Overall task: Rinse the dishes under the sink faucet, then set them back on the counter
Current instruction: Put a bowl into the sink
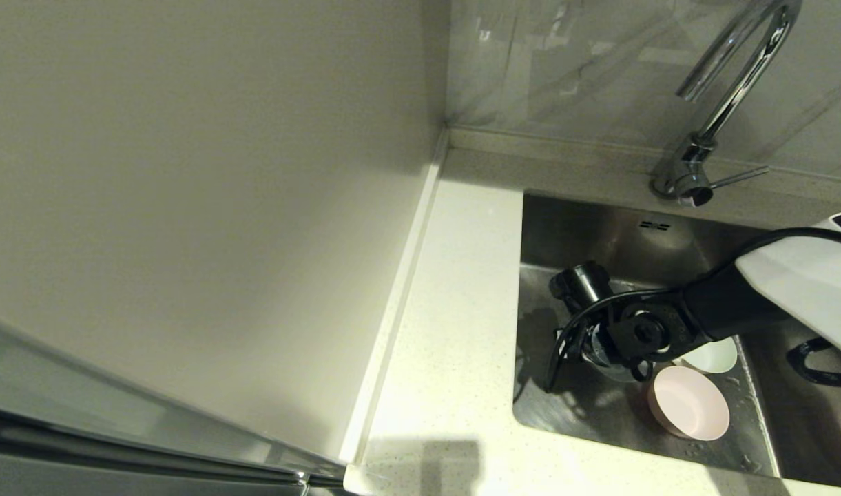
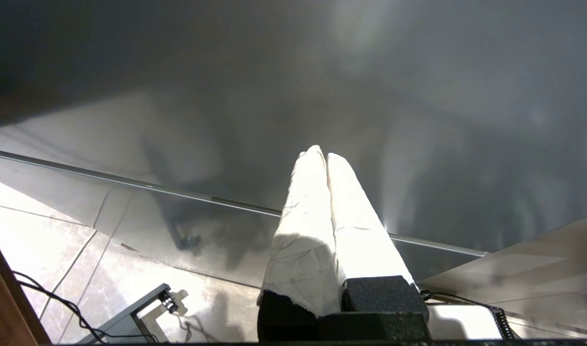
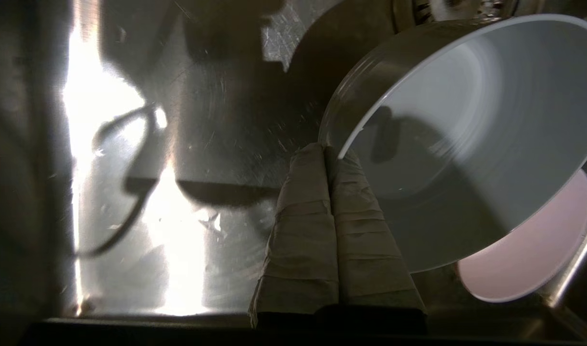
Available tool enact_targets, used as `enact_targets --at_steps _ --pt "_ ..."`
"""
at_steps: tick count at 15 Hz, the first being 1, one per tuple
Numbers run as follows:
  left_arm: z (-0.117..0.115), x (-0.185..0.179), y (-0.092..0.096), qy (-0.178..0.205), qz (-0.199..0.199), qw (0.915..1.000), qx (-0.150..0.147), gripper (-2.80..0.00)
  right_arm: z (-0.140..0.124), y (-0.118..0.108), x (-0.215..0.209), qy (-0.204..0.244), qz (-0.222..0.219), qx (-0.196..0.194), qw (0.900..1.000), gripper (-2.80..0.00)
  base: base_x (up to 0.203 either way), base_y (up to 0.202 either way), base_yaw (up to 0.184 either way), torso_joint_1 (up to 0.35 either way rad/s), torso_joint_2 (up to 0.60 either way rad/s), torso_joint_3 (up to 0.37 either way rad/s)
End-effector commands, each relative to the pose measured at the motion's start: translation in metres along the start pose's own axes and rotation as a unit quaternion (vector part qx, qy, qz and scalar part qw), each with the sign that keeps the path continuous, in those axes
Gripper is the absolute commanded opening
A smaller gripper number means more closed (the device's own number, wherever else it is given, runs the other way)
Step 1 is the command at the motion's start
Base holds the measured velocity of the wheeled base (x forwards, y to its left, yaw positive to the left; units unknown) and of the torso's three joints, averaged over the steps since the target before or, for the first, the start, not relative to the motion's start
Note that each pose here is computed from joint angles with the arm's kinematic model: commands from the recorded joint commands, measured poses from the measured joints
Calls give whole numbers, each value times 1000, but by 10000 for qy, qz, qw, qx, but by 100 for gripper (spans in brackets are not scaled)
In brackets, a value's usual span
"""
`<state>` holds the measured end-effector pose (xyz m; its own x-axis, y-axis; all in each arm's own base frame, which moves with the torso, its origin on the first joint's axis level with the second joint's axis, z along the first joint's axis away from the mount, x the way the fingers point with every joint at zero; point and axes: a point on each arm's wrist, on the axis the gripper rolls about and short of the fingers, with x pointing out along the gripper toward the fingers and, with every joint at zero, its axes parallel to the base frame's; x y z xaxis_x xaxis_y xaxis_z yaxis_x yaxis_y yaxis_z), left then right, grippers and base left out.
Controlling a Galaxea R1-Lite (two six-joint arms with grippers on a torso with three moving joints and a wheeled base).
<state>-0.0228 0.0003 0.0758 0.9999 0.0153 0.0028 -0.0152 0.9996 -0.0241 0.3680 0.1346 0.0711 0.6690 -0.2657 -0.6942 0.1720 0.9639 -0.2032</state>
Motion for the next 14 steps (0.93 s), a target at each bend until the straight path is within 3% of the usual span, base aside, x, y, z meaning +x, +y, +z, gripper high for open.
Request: enact_targets --at_steps 1,14 --pt "0 0 0 -17 -6 10000 0 -280 -15 10 23 241 -89 -149 9996 -280 0 0 0 0 0 0" --pt "0 0 0 -23 0 10000 -3 -280 -20 13 31 256 -141 -163 9994 -280 0 0 0 0 0 0"
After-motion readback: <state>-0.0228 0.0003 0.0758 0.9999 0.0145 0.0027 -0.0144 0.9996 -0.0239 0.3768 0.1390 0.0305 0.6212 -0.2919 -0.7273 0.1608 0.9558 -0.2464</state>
